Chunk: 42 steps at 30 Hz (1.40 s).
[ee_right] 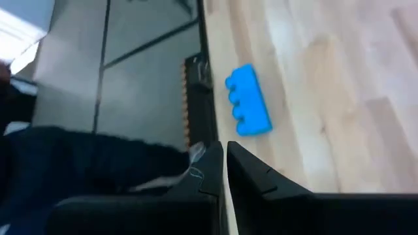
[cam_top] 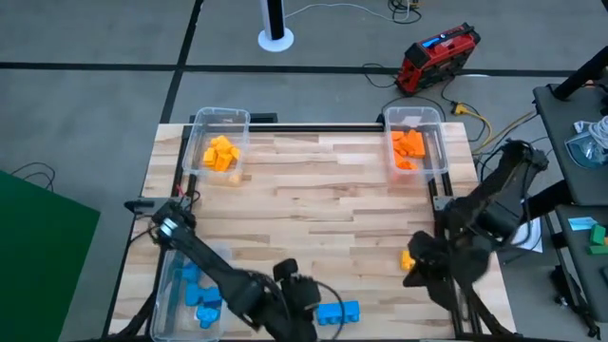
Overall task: Sort blocks
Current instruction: Put the blue game piece into the bottom left transparent bin
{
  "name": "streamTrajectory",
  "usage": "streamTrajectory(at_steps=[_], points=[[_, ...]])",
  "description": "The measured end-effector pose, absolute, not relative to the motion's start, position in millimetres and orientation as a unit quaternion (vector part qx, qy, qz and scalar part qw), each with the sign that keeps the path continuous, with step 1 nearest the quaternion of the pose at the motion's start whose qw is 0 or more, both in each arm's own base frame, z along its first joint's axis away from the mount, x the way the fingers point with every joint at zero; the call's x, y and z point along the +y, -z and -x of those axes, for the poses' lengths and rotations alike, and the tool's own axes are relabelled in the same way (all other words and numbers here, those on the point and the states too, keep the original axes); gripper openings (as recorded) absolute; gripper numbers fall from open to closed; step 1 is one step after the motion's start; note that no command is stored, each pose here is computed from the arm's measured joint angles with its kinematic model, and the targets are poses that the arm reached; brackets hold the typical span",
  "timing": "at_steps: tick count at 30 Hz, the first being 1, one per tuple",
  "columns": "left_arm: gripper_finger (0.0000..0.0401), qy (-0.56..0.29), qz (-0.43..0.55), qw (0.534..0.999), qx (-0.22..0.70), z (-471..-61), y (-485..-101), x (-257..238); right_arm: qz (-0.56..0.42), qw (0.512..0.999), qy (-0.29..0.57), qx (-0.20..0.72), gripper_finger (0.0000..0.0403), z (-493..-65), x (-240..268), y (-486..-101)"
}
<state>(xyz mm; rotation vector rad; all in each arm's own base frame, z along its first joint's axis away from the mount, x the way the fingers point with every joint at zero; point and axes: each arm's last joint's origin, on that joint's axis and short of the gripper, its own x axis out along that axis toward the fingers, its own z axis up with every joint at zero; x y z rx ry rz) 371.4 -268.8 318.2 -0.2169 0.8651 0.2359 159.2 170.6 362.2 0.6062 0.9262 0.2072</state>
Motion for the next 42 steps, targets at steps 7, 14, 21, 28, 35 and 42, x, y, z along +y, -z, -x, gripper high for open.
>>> streamTrajectory(at_steps=[7,14,21,28,35,42], points=[[0.0178,-0.076,0.125,0.897,0.416,-397.5,-271.6,-284.0,-0.264,0.881,-0.075,0.385,0.0013,-146.7,181.1,-364.3],[0.0189,-0.086,0.161,0.896,0.404,-413.6,-240.0,-274.0,-0.248,0.888,-0.095,0.376,0.0014,-145.7,184.8,-364.8],[0.0252,-0.067,0.146,0.902,0.400,-425.1,-215.1,-262.0,-0.246,0.888,-0.094,0.377,0.0067,-145.9,184.8,-364.1],[0.0284,-0.042,0.152,0.905,0.396,-426.5,-198.1,-262.7,-0.241,0.888,-0.091,0.381,0.0170,-145.8,184.7,-360.4],[0.0284,-0.044,0.152,0.909,0.386,-425.2,-184.4,-262.4,-0.255,0.880,-0.070,0.395,0.0270,-145.8,184.7,-349.0],[0.0285,-0.045,0.163,0.910,0.379,-426.1,-183.0,-262.6,-0.257,0.876,-0.059,0.404,0.0344,-145.6,184.5,-341.1]])
